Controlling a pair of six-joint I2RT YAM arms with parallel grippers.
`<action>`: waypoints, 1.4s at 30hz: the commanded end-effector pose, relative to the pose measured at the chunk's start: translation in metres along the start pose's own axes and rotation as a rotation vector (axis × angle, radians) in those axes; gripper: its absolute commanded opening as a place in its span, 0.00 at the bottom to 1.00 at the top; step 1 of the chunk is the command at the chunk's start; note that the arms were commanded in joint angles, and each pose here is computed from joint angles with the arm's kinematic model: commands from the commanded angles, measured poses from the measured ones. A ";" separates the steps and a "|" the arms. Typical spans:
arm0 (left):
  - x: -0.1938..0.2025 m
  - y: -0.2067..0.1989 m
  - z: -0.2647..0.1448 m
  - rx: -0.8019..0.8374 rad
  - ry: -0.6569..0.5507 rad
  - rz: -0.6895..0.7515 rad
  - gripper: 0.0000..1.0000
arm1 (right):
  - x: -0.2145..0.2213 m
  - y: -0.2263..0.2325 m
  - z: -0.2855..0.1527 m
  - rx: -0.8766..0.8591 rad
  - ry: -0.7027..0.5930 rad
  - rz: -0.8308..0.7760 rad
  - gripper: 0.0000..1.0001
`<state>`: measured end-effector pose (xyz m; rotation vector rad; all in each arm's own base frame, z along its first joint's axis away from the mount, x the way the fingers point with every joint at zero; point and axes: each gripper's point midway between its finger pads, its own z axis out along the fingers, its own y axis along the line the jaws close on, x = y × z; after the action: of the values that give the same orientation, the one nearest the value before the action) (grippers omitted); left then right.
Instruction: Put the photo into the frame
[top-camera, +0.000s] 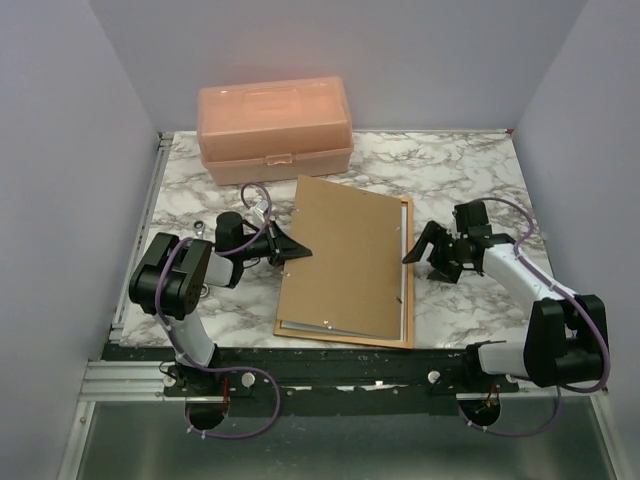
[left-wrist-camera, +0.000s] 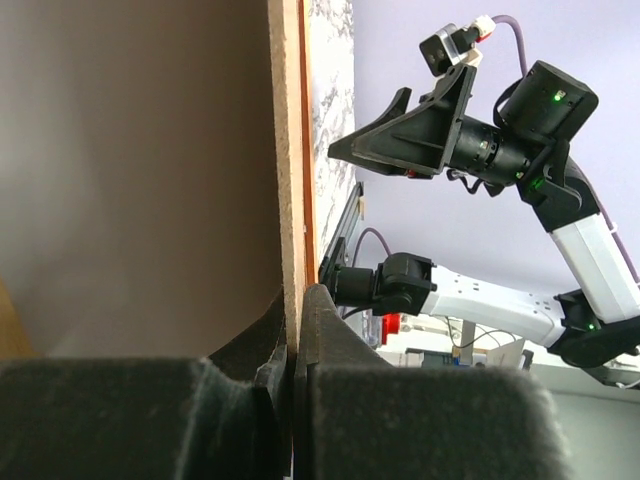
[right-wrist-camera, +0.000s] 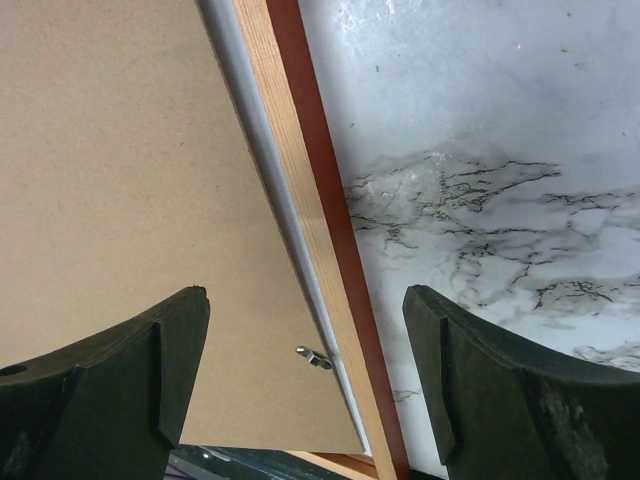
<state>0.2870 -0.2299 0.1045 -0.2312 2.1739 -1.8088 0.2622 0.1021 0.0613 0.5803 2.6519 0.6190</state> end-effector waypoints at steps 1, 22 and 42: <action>-0.007 -0.008 0.010 0.033 0.007 0.064 0.00 | 0.001 0.003 0.005 -0.036 0.015 -0.004 0.86; -0.006 -0.014 0.019 0.087 0.018 0.037 0.00 | 0.020 0.004 0.023 -0.108 0.095 0.030 0.83; 0.001 0.012 0.025 -0.020 0.039 0.055 0.00 | 0.027 0.003 0.028 -0.129 0.118 0.035 0.82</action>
<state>0.2933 -0.2473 0.0842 -0.2242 2.2242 -1.8032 0.2549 0.1260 0.0371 0.5598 2.6829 0.8321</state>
